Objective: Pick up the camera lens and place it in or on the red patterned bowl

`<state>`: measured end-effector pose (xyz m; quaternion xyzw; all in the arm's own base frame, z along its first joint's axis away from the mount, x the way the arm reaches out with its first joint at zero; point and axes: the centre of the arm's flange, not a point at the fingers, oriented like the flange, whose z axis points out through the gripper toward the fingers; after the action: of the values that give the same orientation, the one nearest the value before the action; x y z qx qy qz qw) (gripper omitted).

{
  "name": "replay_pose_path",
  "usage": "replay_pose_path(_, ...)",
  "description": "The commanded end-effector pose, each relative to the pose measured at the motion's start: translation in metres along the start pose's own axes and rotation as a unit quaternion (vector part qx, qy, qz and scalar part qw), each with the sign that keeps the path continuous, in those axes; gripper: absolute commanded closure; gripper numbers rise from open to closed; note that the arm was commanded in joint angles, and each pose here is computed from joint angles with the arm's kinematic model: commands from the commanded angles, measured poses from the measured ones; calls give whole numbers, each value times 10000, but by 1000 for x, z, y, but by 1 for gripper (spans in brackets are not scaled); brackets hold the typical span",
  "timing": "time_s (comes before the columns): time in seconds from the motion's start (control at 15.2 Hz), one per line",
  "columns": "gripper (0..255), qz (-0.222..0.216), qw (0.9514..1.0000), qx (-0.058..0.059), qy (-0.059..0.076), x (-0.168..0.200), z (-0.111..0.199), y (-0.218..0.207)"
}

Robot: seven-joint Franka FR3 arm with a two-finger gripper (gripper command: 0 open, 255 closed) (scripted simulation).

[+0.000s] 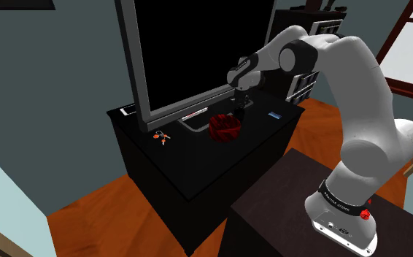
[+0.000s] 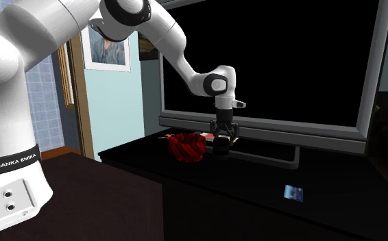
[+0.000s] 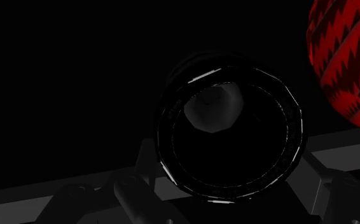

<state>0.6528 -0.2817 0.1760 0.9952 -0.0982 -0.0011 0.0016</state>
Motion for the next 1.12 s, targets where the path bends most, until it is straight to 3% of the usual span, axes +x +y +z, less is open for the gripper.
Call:
replay_pose_path(0.0,255,1,10000,1,-9,0,1,0)
replay_pose_path(1.06,255,1,10000,1,-9,-1,-83,0)
